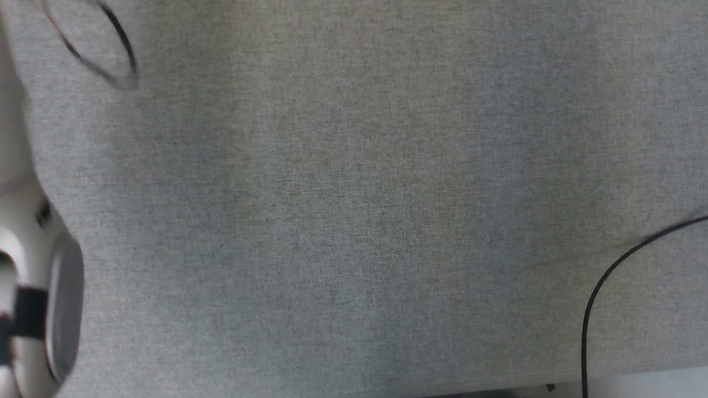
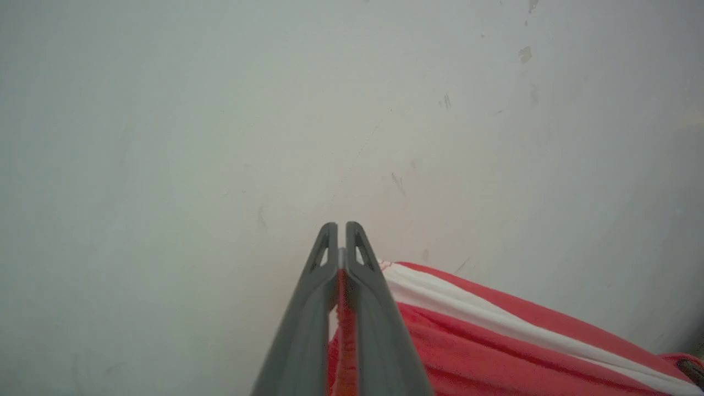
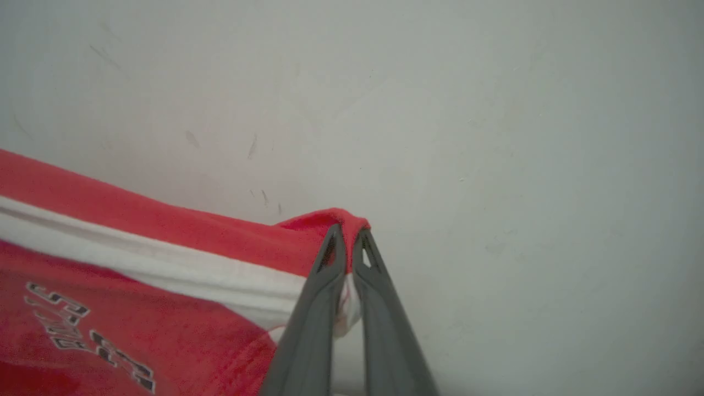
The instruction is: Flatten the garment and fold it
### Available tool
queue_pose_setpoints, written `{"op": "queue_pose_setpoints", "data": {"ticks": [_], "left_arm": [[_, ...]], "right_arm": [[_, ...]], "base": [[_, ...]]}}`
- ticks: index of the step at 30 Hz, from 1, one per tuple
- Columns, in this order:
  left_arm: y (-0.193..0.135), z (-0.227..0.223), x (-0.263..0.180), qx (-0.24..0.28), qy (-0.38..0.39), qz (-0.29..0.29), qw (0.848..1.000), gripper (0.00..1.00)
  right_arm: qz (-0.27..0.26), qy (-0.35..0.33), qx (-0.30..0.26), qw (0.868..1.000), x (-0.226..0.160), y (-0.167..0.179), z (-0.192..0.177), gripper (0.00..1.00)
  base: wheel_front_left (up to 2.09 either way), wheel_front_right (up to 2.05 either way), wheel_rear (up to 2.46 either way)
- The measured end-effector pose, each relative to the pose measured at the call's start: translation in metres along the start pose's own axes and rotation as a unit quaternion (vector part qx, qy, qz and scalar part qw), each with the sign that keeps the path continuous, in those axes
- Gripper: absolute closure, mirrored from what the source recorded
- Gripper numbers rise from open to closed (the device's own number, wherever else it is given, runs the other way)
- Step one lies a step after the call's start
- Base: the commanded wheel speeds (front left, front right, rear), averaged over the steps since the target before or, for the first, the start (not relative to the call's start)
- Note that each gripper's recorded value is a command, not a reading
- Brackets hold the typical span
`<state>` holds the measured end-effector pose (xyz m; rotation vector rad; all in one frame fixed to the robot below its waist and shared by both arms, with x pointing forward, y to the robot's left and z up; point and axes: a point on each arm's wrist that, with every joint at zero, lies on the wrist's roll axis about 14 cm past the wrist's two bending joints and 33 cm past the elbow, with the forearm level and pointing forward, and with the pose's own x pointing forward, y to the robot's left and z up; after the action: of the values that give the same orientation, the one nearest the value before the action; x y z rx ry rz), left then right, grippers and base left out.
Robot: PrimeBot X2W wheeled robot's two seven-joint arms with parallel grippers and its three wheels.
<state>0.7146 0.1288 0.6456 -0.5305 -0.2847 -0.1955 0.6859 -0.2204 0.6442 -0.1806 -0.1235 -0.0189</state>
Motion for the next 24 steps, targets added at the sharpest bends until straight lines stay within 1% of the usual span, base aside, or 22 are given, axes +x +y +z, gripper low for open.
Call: {"op": "queue_pose_setpoints", "data": {"ticks": [4,7,10,14,15,17,19,24], "left_arm": [[0.020,-0.058,-0.033,0.029,0.091,0.002,0.995,1.00],[0.031,-0.097,-0.072,0.031,0.161,0.004,0.986,1.00],[0.037,-0.128,-0.123,0.027,0.228,0.007,0.973,1.00],[0.033,-0.155,-0.200,-0.001,0.307,0.018,0.952,1.00],[0.032,-0.161,-0.220,-0.009,0.331,0.023,0.943,1.00],[0.029,-0.172,-0.264,-0.018,0.387,0.030,0.921,1.00],[0.025,-0.174,-0.301,-0.029,0.423,0.037,0.905,1.00],[0.011,-0.165,-0.365,-0.044,0.472,0.050,0.879,1.00]], "right_arm": [[0.024,0.091,0.015,0.995,-0.028,0.012,-0.068,1.00],[0.044,0.170,0.027,0.984,-0.065,0.019,-0.117,1.00],[0.060,0.231,0.034,0.971,-0.111,0.021,-0.150,1.00],[0.062,0.284,0.051,0.955,-0.177,0.015,-0.167,1.00],[0.061,0.293,0.053,0.953,-0.192,0.013,-0.168,1.00],[0.054,0.316,0.066,0.945,-0.226,0.009,-0.173,1.00],[0.045,0.342,0.077,0.935,-0.261,0.007,-0.178,1.00],[0.016,0.391,0.106,0.914,-0.332,0.006,-0.182,1.00]], "base": [[0.00,0.00,0.00],[0.00,0.00,0.00],[0.00,0.00,0.00],[0.00,0.00,0.00],[0.00,0.00,0.00],[0.00,0.00,0.00],[0.00,0.00,0.00],[0.00,0.00,0.00]]}}
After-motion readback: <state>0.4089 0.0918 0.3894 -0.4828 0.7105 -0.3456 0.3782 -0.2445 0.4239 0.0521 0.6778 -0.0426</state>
